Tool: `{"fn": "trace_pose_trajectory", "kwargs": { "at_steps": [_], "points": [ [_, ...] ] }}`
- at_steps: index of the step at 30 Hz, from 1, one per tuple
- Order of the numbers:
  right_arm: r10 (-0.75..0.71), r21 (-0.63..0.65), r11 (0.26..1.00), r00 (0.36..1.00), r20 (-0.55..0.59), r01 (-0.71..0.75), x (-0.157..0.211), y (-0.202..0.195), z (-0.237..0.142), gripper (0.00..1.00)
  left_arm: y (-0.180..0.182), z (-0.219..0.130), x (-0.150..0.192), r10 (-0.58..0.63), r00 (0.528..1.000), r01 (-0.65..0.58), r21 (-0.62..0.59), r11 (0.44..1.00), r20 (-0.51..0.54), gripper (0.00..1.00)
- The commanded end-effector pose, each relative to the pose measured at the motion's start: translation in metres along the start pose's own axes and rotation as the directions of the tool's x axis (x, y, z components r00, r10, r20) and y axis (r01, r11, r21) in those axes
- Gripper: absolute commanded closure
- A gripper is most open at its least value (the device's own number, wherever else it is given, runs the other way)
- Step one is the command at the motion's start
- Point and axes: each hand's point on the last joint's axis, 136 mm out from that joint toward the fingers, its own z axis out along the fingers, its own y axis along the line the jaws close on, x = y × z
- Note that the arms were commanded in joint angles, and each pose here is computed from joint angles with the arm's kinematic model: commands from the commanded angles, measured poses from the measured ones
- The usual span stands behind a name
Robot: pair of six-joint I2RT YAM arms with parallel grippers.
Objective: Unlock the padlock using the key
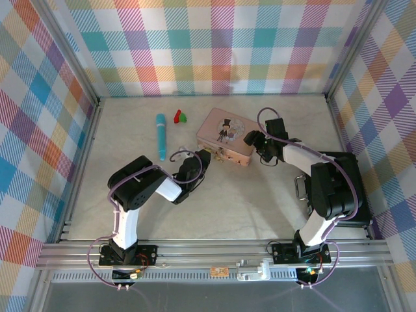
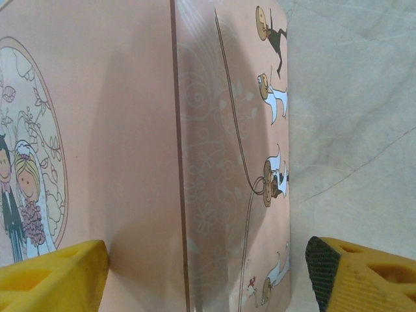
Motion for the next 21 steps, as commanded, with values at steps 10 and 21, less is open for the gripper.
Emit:
{"fn": "trace_pose_trajectory", "kwargs": {
  "at_steps": [10, 21],
  "points": [
    [-0.4, -0.007, 0.915, 0.907, 0.133, 0.404, -0.03, 0.043, -0.071, 0.01, 0.017, -0.05, 0.034, 0.207, 0.888, -0.296, -0.167, 0.94, -0.411, 1.0],
    [-0.517, 0.1, 0.856, 0.832, 0.203, 0.507, -0.032, 0.016, -0.106, 0.01, 0.035, -0.072, 0.048, 0.348, 0.693, -0.609, -0.253, 0.752, -0.632, 1.0]
  ]
}}
